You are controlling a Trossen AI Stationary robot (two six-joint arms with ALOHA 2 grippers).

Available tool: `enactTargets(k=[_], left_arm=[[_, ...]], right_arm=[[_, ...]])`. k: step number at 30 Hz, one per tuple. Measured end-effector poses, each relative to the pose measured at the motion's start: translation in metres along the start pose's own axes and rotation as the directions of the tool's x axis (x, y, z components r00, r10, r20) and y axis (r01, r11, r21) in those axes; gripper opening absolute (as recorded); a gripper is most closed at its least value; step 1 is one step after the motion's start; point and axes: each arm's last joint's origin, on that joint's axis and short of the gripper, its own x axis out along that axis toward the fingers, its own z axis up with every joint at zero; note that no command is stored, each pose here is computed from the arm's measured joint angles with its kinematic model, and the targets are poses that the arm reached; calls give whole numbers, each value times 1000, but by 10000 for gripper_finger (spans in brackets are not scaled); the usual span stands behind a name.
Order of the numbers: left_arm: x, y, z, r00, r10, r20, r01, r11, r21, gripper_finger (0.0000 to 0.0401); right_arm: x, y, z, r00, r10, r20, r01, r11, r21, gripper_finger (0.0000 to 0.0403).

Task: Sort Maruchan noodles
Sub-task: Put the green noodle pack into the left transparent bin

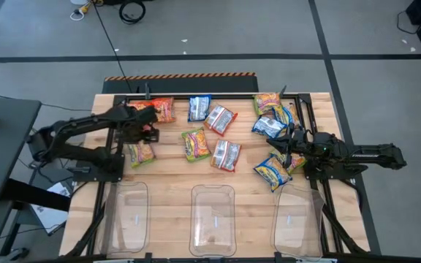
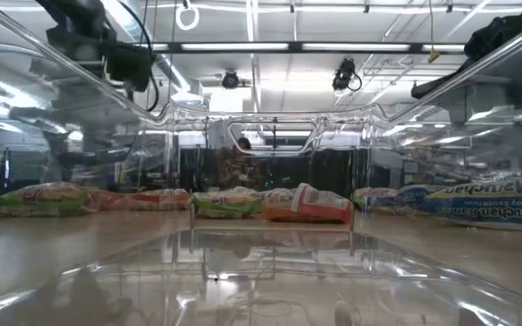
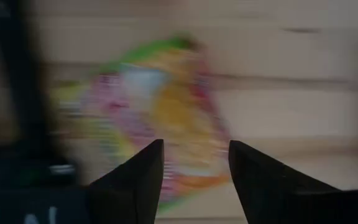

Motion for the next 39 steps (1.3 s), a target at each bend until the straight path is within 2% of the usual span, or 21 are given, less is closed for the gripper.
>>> enactTargets(k=[3, 8, 11, 14, 18, 21, 25, 29, 32, 34, 39], left_arm=[[6, 8, 1, 995, 96, -33, -96, 995, -18, 184], [24, 7, 0, 995, 98, -32, -98, 995, -14, 177], [31, -1, 0, 1000, 21, -3, -21, 1000, -3, 177], [30, -17, -2, 992, -122, 15, 121, 991, 55, 177], [23, -38, -14, 947, -319, -33, 321, 936, 147, 177], [22, -44, -27, 936, -341, -85, 352, 914, 204, 177], [24, -34, -35, 966, -228, -124, 253, 934, 251, 178], [19, -15, -28, 981, -144, -134, 175, 947, 268, 202], [16, -6, -14, 977, -178, -116, 204, 938, 280, 232], [16, 0, -4, 964, -217, -154, 252, 929, 273, 249], [21, 15, 18, 917, -347, -198, 386, 896, 219, 262]], right_arm=[[0, 0, 0, 1000, 0, 0, 0, 1000, 0, 14], [0, 0, 0, 1000, 0, 0, 0, 1000, 0, 14], [0, 0, 0, 1000, 0, 0, 0, 1000, 0, 14], [0, 0, 0, 1000, 0, 0, 0, 1000, 0, 14], [0, 0, 0, 1000, 0, 0, 0, 1000, 0, 14], [0, 0, 0, 1000, 0, 0, 0, 1000, 0, 14], [0, 0, 0, 1000, 0, 0, 0, 1000, 0, 14], [0, 0, 0, 1000, 0, 0, 0, 1000, 0, 14], [0, 0, 0, 1000, 0, 0, 0, 1000, 0, 14], [0, 0, 0, 1000, 0, 0, 0, 1000, 0, 14], [0, 0, 0, 1000, 0, 0, 0, 1000, 0, 14]])
